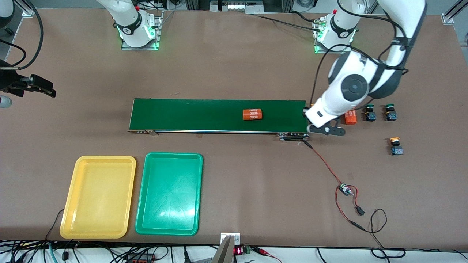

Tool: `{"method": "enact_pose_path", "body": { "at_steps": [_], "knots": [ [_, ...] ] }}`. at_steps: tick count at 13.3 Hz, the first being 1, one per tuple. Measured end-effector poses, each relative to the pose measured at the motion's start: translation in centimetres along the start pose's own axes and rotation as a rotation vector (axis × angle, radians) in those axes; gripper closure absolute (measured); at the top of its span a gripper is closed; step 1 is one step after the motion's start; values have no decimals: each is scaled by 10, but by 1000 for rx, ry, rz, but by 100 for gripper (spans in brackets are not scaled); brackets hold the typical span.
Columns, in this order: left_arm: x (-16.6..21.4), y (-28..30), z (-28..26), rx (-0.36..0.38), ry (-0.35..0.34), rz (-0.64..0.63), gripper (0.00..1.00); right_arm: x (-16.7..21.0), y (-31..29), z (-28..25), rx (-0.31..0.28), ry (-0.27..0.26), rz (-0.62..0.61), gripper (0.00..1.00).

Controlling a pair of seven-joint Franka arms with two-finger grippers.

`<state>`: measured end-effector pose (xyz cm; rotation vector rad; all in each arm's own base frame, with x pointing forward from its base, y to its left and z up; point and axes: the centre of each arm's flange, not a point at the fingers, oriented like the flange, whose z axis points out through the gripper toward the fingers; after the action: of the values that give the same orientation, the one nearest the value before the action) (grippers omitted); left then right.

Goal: Sort buttons by color to trays
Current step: 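Lower the yellow-cap button onto the belt and open the left gripper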

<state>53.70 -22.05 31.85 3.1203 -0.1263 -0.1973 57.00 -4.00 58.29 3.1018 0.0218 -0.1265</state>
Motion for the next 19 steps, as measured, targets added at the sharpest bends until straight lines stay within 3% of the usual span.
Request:
{"method": "enact_pose_path", "body": {
  "at_steps": [5, 12, 13, 15, 18, 19],
  "knots": [
    [-1, 45, 33, -39, 31, -71, 59, 0, 0, 0, 0, -1, 0, 0],
    [5, 48, 70, -64, 14, -89, 59, 0, 0, 0, 0, -1, 1, 0],
    [6, 48, 73, -65, 11, -90, 55, 0, 0, 0, 0, -1, 1, 0],
    [6, 49, 71, -68, 17, -90, 34, 0, 0, 0, 0, -1, 1, 0],
    [8, 45, 34, -58, 53, -96, 4, 0, 1, 0, 0, -1, 2, 0],
    [10, 34, 15, -49, 66, -117, 0, 0, 1, 0, 0, -1, 2, 0]
  ]
}}
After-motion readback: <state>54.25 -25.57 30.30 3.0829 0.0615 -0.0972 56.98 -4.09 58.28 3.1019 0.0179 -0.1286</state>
